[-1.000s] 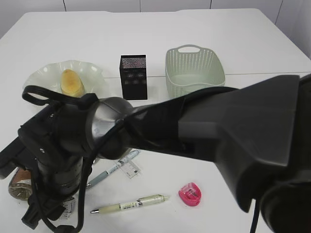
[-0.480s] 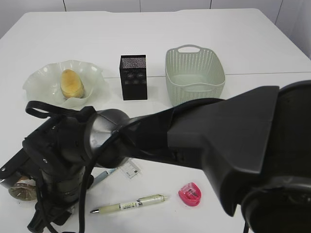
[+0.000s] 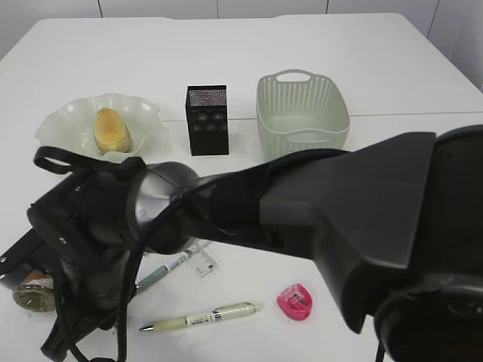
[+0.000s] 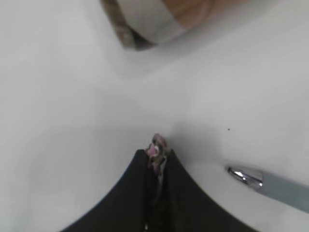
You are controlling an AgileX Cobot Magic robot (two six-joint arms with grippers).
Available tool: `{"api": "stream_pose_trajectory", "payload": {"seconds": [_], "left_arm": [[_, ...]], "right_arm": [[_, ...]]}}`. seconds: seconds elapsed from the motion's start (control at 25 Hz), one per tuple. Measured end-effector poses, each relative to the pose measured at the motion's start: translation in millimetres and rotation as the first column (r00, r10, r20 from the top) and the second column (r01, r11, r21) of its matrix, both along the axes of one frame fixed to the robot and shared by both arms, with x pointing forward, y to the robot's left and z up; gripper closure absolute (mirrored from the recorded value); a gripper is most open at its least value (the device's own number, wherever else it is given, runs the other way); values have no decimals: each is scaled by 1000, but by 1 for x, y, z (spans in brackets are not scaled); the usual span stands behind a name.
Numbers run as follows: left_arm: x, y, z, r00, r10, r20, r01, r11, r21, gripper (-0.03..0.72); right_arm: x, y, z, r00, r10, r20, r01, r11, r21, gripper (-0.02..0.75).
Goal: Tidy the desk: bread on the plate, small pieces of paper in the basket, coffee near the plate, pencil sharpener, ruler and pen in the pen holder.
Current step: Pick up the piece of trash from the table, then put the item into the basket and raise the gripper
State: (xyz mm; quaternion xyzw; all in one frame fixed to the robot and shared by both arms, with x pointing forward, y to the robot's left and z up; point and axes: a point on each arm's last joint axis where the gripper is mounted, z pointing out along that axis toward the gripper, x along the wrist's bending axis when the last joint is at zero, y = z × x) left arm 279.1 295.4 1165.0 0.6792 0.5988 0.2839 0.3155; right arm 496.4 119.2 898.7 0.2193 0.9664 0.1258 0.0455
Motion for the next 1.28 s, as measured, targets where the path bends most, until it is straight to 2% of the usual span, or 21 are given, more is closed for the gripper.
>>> {"api": "stream_pose_trajectory", "payload": {"seconds": [0.52,0.8,0.96,1.28], "left_arm": [[0,0,0,1000,0,0,0,1000,0,356],[0,-1,0,1000,-8,-1,8,1000,-13,357],[0,-2,0,1000,-10,-1,10,1000,-16,357],[0,-2,0,1000,-11,-1,11,1000,-17,356]], "right_arm": [[3,6,61,998,-40,-53,37,998,-44,720],[6,4,82,997,-71,-41,71,997,-6,722],[24,-13,108,992,-124,-19,124,992,37,722],[95,-83,161,942,-330,52,320,936,144,722]]}}
